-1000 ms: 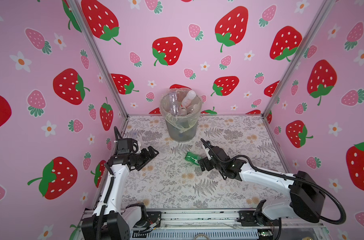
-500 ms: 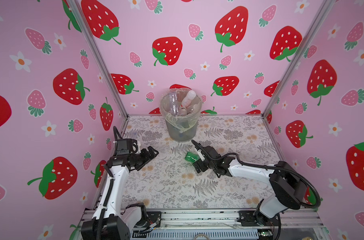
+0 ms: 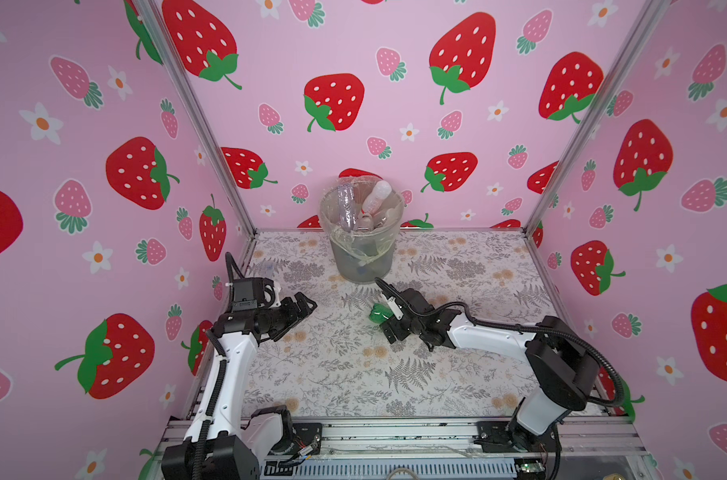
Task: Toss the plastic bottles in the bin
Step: 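Lower the right gripper over the green Sprite bottle, then close the right gripper around the green Sprite bottle and lift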
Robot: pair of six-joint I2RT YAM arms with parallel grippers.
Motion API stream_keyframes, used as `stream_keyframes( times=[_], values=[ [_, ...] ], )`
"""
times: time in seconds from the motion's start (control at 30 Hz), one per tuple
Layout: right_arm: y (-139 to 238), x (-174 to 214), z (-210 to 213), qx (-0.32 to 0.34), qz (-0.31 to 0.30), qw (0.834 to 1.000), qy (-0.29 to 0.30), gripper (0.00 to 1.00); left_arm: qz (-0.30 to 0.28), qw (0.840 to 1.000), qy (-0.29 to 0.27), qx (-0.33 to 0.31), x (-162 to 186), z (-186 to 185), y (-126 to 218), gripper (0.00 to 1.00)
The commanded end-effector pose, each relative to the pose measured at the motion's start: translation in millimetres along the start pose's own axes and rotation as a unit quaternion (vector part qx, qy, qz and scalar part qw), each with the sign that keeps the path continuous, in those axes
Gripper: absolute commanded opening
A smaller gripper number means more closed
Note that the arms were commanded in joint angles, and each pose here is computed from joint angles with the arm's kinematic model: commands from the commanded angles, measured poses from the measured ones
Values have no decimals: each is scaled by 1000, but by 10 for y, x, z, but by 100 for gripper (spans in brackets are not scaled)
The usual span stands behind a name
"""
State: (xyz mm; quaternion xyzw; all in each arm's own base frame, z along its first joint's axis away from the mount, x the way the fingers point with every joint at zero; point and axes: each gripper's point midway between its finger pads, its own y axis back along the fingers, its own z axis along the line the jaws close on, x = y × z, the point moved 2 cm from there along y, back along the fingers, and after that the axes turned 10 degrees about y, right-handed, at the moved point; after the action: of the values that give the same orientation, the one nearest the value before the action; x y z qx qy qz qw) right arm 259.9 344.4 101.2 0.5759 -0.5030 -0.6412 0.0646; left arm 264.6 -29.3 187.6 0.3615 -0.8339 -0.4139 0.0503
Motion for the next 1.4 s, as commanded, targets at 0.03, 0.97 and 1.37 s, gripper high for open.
stream_keyframes(
  times=[0.03, 0.97, 1.37],
  values=[
    [-111, 38, 25, -3, 17, 999, 27, 99, -7, 1000, -7, 5, -4, -23, 55, 99],
    [-424, 243, 91, -21, 51, 998, 16, 87, -5, 1000, -7, 8, 0, -33, 51, 99],
    [-382, 184, 115, -27, 28, 999, -18, 67, -4, 1000, -8, 9, 4, -31, 50, 99]
  ],
)
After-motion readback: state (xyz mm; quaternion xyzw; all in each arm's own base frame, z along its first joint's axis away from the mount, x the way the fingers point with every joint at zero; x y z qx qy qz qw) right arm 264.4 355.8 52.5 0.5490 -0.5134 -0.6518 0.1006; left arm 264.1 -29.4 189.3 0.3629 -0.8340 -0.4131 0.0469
